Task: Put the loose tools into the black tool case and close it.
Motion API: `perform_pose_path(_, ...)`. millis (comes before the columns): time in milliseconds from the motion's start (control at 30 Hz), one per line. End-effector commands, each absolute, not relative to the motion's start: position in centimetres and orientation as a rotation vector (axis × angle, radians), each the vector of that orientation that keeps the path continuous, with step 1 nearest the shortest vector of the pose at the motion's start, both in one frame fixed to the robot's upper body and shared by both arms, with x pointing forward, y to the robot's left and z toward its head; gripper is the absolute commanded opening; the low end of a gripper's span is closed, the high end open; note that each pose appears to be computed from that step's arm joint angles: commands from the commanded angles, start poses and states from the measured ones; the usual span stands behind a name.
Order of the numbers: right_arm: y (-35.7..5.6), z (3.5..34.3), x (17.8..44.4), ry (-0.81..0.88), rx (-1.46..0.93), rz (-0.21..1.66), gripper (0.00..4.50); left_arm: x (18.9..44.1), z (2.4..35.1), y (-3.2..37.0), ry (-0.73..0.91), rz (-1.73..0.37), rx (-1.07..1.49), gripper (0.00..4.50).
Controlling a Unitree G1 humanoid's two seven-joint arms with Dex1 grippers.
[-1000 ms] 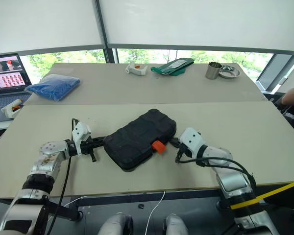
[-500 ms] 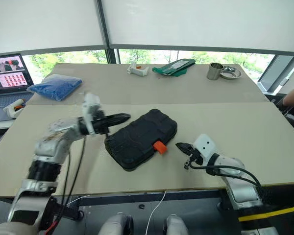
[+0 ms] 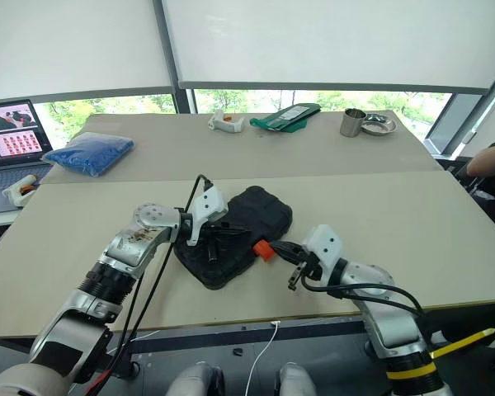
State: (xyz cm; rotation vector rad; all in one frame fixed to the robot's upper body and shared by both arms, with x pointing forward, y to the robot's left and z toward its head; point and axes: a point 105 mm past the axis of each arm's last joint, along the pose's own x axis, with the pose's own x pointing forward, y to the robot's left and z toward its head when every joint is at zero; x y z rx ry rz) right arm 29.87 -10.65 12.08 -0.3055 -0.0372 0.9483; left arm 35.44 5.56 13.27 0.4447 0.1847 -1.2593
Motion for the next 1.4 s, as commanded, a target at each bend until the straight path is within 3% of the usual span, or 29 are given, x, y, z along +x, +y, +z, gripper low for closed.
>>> perform_pose_path(33, -9.9, 11.7, 30.0, -0.033, -0.334, 0.975, 0.01, 35.5, 9.7, 7.8, 0.355, -1.195, 0.451, 0.1)
perform_pose_path(267, -8.9, 9.6, 30.7, 0.016, -0.364, 0.964, 0.01, 35.8, 9.8, 8.9, 0.347, -1.142, 0.442, 0.1)
perform_pose_path(600, -8.6, 11.3, 32.1, -0.056, -0.35, 0.946, 0.01, 35.5, 8.5, 9.6, 0.393, -1.115, 0.452, 0.1)
perform_pose_path(933, -9.0, 13.4, 31.1, -0.082, -0.366, 1.006, 0.01, 34.6, 7.1, 9.1, 0.434, -1.135, 0.429, 0.1)
perform_pose_path(1133, -10.0, 12.2, 29.6, 0.022, -0.386, 1.047, 0.01, 34.5, 7.1, 9.2, 0.434, -1.132, 0.424, 0.1)
perform_pose_path(1400, -9.8, 11.4, 30.1, 0.056, -0.37, 1.026, 0.01, 34.6, 7.2, 9.2, 0.433, -1.134, 0.426, 0.1)
